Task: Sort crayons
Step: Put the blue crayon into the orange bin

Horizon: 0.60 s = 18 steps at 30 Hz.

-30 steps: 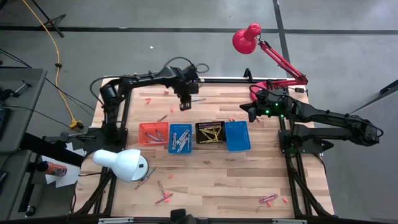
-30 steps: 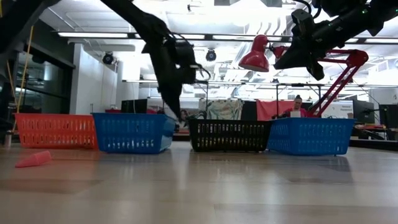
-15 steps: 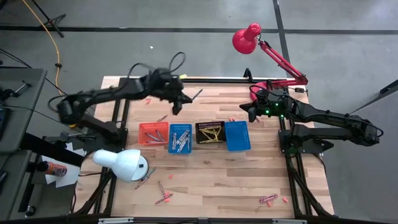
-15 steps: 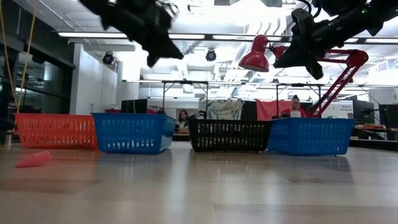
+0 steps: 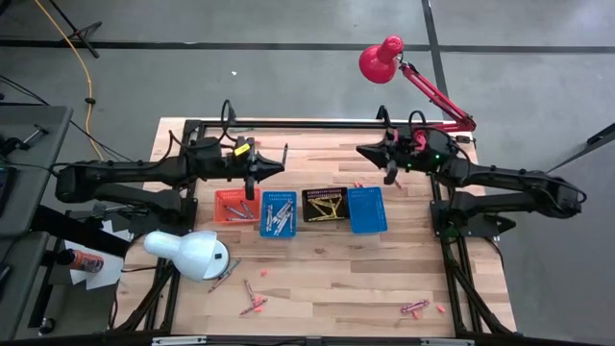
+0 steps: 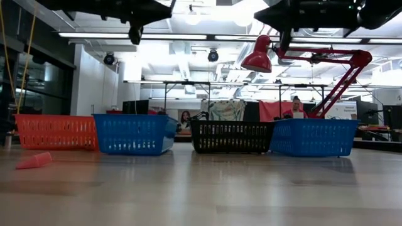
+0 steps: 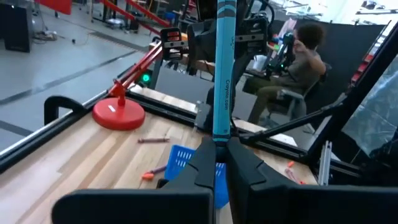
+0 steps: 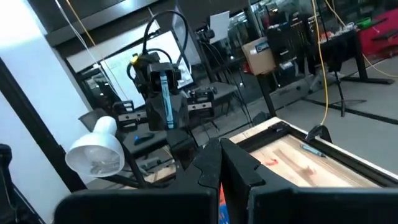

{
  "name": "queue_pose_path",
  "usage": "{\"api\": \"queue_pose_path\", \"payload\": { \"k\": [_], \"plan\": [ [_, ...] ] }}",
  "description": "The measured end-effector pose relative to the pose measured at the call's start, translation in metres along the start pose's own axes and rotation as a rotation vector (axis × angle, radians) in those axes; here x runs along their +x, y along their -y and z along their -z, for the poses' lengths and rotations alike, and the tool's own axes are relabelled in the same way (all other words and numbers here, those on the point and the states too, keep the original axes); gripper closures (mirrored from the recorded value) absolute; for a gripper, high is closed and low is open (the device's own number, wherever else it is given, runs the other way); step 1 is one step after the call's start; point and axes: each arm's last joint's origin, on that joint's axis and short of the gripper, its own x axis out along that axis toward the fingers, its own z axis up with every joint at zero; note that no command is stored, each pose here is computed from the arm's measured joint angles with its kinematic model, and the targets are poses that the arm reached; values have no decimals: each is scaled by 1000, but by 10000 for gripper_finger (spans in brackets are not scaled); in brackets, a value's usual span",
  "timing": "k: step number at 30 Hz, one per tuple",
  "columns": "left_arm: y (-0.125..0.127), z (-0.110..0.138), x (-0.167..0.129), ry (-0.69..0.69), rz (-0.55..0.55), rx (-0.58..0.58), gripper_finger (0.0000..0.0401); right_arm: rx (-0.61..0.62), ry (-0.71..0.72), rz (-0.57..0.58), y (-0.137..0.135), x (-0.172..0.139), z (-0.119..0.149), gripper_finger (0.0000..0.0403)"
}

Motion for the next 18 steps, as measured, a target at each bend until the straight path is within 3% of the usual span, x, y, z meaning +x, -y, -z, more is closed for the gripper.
{"api": "queue_pose_path", "payload": {
  "k": [13, 15, 18],
  "plan": [
    [1, 1, 0, -20, 26, -27, 401, 2, -19, -4, 2, 3, 3, 402],
    [2, 7, -1, -92, 44, -84, 401, 1, -19, -2, 2, 3, 3, 402],
    [10, 22, -4, -323, 35, -174, 401, -9, -29, 8, 4, 3, 4, 402]
  ]
}}
